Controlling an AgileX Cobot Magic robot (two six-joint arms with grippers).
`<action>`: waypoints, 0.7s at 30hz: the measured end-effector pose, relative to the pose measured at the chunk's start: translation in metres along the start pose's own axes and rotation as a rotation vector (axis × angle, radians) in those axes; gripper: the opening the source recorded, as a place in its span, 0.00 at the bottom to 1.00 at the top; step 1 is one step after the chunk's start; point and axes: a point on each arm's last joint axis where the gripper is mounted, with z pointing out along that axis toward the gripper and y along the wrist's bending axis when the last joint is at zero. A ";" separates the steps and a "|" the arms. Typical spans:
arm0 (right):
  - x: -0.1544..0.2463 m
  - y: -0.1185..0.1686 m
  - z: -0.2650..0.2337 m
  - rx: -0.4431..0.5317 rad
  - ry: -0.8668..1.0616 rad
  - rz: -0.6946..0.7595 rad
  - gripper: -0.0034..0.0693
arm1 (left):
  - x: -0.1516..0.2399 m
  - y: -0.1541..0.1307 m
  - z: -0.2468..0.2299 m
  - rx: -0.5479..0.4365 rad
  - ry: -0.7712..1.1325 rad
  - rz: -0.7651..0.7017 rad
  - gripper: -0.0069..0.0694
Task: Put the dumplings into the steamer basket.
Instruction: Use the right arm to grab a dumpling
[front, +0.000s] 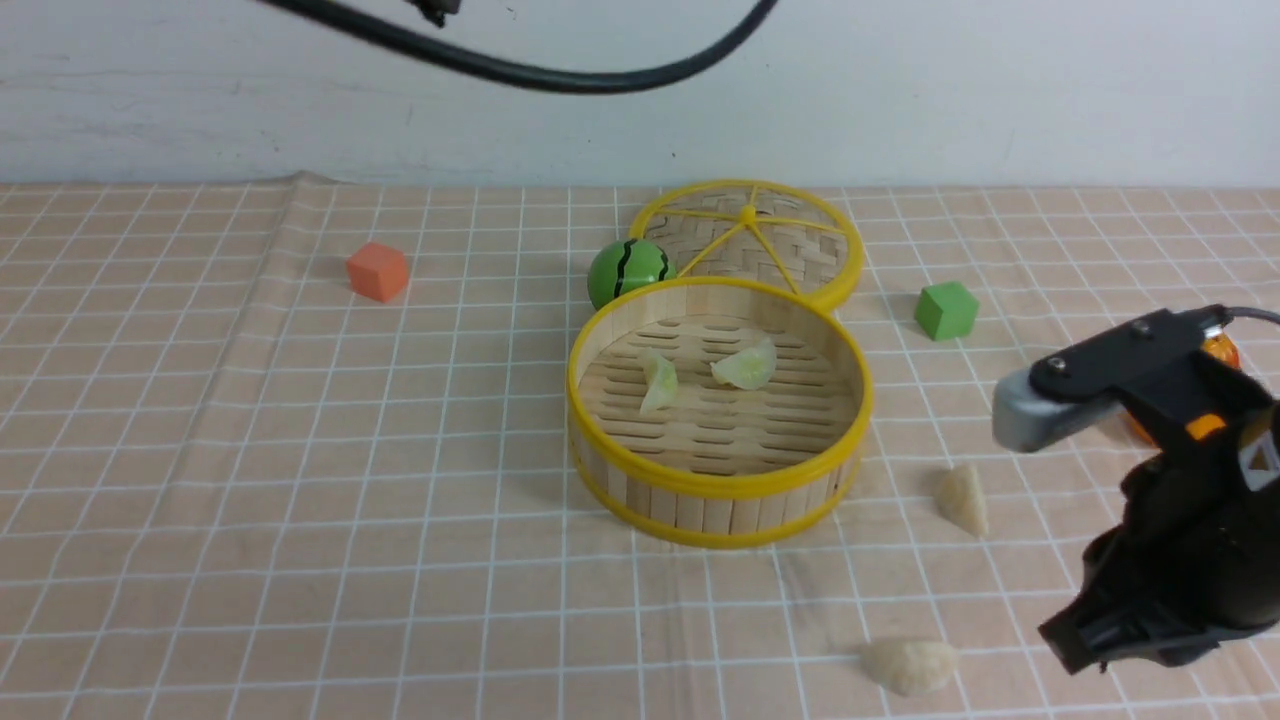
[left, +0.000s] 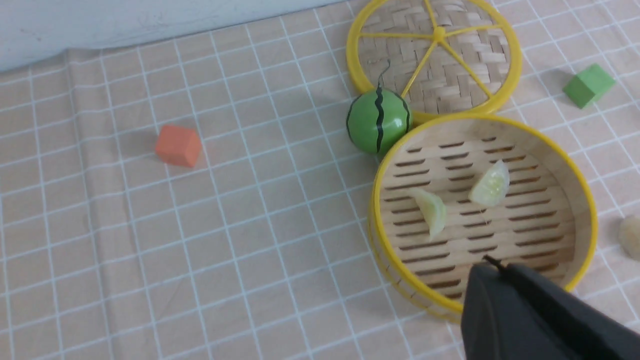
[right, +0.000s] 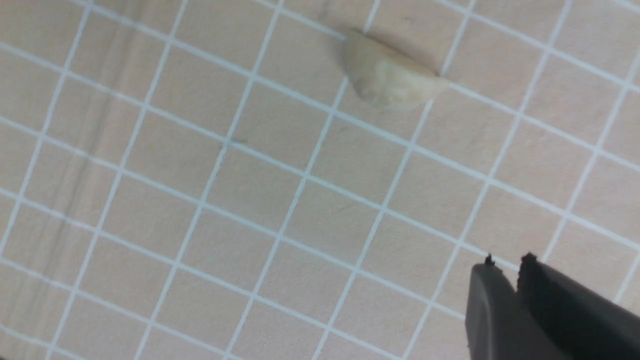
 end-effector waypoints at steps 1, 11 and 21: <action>-0.002 0.000 0.002 -0.008 0.005 -0.010 0.17 | 0.003 0.002 -0.007 0.002 -0.004 -0.001 0.07; -0.042 -0.002 0.065 -0.101 0.054 -0.387 0.56 | 0.120 0.014 -0.034 0.129 0.207 -0.035 0.07; -0.056 -0.010 0.124 -0.094 0.054 -0.669 0.93 | 0.215 0.023 -0.030 0.198 0.291 -0.084 0.07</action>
